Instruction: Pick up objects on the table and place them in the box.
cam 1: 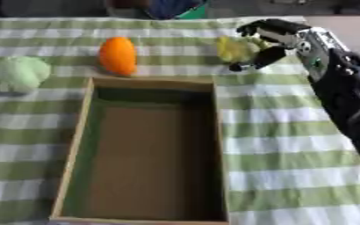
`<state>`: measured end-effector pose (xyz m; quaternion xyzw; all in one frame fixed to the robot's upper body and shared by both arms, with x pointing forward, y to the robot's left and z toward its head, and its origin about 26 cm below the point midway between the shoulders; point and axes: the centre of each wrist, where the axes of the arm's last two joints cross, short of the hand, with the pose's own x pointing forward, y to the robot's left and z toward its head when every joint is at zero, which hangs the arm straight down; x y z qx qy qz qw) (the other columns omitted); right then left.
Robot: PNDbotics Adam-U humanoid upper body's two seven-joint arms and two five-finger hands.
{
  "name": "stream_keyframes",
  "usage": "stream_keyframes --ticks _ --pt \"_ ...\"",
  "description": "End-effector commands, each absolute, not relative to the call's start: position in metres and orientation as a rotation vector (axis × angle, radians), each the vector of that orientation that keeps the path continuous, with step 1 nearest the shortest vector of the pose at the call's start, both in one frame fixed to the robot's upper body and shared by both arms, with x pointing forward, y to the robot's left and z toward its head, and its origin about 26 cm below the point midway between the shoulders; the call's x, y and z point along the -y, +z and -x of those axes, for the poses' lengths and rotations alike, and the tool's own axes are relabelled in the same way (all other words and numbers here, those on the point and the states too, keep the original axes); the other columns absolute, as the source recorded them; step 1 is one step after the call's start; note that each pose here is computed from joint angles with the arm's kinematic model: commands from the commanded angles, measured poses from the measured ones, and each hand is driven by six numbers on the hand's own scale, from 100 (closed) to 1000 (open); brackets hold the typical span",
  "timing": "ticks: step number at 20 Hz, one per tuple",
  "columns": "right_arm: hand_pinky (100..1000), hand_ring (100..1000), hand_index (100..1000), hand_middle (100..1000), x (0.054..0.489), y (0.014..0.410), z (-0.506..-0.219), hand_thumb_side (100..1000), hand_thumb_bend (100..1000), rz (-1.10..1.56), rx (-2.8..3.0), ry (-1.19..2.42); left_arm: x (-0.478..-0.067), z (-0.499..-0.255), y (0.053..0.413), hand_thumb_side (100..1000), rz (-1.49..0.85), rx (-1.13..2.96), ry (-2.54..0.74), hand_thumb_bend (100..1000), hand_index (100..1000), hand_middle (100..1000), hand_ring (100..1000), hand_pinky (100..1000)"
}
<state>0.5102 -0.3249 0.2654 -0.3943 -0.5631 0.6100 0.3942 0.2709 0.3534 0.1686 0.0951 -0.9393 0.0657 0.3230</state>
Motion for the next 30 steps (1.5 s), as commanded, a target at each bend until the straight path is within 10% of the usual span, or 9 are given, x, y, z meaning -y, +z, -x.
stream_keyframes --ticks 1,11,19,30 --pt "795 883 948 805 0.332 0.28 -0.508 713 472 1.039 1.436 1.524 -0.353 -0.269 0.178 978 -0.252 2.498 0.148 100 731 667 710 495" --pt "756 842 832 676 0.332 0.276 -0.508 732 100 1.021 1.464 1.484 -0.352 -0.27 0.178 981 -0.247 2.498 0.145 100 730 668 712 496" --pt "706 774 736 534 0.331 0.275 -0.508 545 100 1.047 1.531 1.462 -0.352 -0.27 0.178 980 -0.245 2.498 0.148 100 731 668 713 497" --pt "684 730 707 496 0.329 0.296 -0.503 589 100 1.131 1.716 1.374 -0.352 -0.27 0.178 980 -0.244 2.486 0.15 100 732 670 713 497"
